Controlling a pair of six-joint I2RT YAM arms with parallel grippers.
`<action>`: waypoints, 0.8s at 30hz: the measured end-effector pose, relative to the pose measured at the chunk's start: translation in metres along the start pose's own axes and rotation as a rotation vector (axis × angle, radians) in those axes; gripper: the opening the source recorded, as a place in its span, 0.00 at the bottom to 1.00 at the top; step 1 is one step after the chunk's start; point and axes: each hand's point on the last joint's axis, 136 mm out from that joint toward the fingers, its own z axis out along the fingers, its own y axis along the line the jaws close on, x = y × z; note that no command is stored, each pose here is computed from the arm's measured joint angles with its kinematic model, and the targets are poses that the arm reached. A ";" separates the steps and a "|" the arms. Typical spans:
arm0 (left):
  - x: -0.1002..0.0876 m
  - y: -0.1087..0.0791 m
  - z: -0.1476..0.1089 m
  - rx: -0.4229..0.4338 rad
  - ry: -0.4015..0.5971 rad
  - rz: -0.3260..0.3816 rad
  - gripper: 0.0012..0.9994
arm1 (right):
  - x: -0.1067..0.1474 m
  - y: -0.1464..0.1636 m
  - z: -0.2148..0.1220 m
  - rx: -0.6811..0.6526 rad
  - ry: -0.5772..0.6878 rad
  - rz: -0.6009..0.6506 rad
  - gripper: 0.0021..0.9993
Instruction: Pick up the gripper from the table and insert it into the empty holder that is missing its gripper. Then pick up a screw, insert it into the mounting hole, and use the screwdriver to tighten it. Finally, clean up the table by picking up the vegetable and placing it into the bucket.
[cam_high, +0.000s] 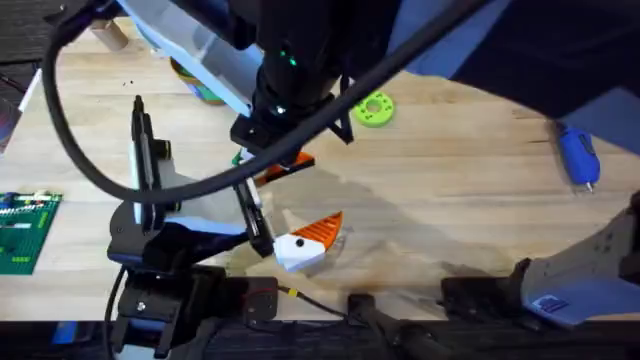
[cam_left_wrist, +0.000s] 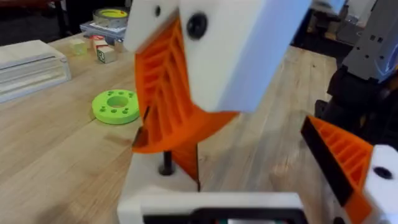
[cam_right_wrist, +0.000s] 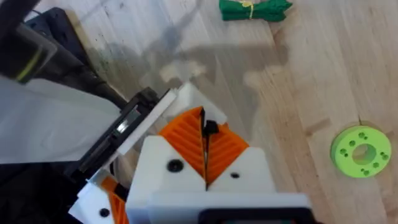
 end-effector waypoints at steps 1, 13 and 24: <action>0.000 0.000 0.000 0.000 0.000 0.000 0.99 | 0.000 0.000 0.000 -0.003 -0.001 0.000 0.00; 0.000 0.000 0.000 0.000 0.000 -0.001 0.99 | 0.000 0.005 0.004 -0.012 0.007 -0.009 0.00; 0.000 0.000 0.000 0.000 0.000 -0.004 0.99 | -0.002 0.005 0.008 -0.013 0.009 -0.009 0.00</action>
